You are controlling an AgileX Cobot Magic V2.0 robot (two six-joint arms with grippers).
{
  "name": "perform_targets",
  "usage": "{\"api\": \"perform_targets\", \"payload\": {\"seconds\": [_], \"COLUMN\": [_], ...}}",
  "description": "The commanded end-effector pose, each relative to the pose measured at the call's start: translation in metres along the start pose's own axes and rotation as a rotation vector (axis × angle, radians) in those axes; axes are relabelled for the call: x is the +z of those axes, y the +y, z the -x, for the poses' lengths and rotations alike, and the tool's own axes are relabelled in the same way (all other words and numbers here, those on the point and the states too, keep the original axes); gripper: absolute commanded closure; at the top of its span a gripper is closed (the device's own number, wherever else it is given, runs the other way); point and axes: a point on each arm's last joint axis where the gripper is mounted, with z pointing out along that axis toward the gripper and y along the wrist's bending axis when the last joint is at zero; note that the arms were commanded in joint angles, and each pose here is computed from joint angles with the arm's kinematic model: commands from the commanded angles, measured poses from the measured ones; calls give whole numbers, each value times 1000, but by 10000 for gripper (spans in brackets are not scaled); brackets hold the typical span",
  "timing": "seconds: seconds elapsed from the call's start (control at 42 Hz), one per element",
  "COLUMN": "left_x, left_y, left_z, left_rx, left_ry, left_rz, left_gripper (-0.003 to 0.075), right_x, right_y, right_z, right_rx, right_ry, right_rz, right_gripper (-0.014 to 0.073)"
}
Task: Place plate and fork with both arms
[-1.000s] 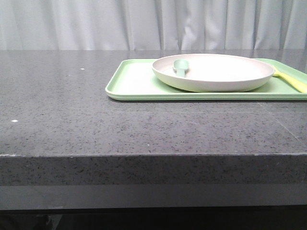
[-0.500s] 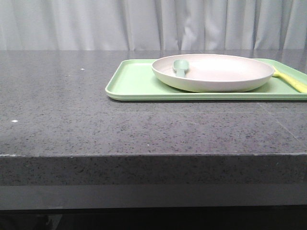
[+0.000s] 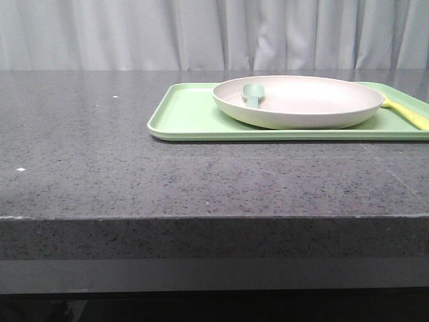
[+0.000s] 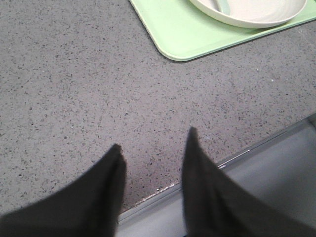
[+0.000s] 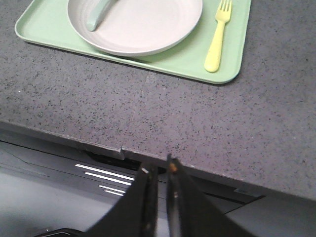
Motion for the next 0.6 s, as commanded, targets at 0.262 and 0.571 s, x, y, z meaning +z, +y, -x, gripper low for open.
{"api": "perform_targets", "payload": {"seconds": [0.262,0.571], "left_x": [-7,-7], "left_y": [0,0], "left_z": [15,16], "left_rx": [-6,-6], "left_ry": [-135,-138], "left_rz": [13,13], "left_gripper": [738,738], "right_x": [-5,-5], "right_y": [1,1], "right_z": [19,18], "right_rx": [-14,-14], "right_ry": [-178,-160], "right_rz": [4,3], "right_gripper": [663,663]}}
